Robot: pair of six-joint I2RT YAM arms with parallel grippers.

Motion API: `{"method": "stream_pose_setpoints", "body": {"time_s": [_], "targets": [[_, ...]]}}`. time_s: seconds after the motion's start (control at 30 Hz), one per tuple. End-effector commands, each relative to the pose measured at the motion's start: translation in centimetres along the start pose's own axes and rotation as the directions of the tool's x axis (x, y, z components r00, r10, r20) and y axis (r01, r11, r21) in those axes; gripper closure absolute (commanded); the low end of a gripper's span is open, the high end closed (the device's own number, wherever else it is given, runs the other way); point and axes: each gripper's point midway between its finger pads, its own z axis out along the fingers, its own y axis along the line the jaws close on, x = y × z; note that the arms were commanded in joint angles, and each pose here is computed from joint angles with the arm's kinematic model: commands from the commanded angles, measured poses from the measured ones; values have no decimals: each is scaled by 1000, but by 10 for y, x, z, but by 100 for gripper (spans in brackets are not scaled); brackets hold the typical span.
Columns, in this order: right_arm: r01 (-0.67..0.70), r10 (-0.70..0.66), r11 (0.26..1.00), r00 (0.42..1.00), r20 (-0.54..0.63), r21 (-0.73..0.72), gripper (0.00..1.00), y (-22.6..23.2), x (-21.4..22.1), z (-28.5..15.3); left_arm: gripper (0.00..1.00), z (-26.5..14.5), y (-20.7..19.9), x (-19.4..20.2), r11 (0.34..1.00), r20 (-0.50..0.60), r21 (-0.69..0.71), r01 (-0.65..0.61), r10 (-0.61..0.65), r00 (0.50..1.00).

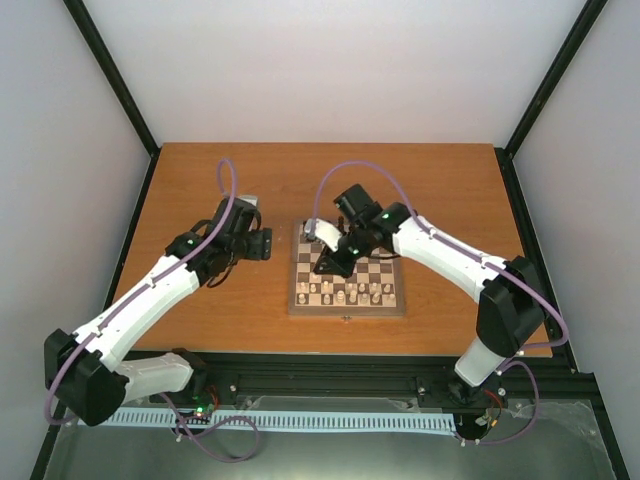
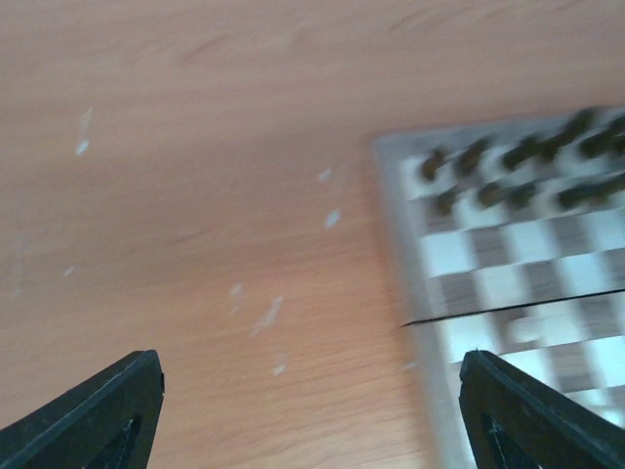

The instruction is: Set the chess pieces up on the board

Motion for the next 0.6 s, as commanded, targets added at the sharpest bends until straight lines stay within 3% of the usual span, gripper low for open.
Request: {"method": "stream_pose_setpoints", "body": {"time_s": [0.0, 0.3, 0.57], "targets": [[162, -155, 984, 985, -79, 78, 92, 15, 5, 17, 15, 6, 44, 37, 985, -113, -167, -38, 19, 993], [297, -272, 951, 934, -233, 81, 92, 33, 30, 59, 14, -2, 70, 25, 976, -57, -212, 48, -62, 996], [304, -259, 945, 919, -299, 118, 91, 20, 42, 73, 15, -2, 66, 26, 982, -59, -182, 45, -56, 997]]}}
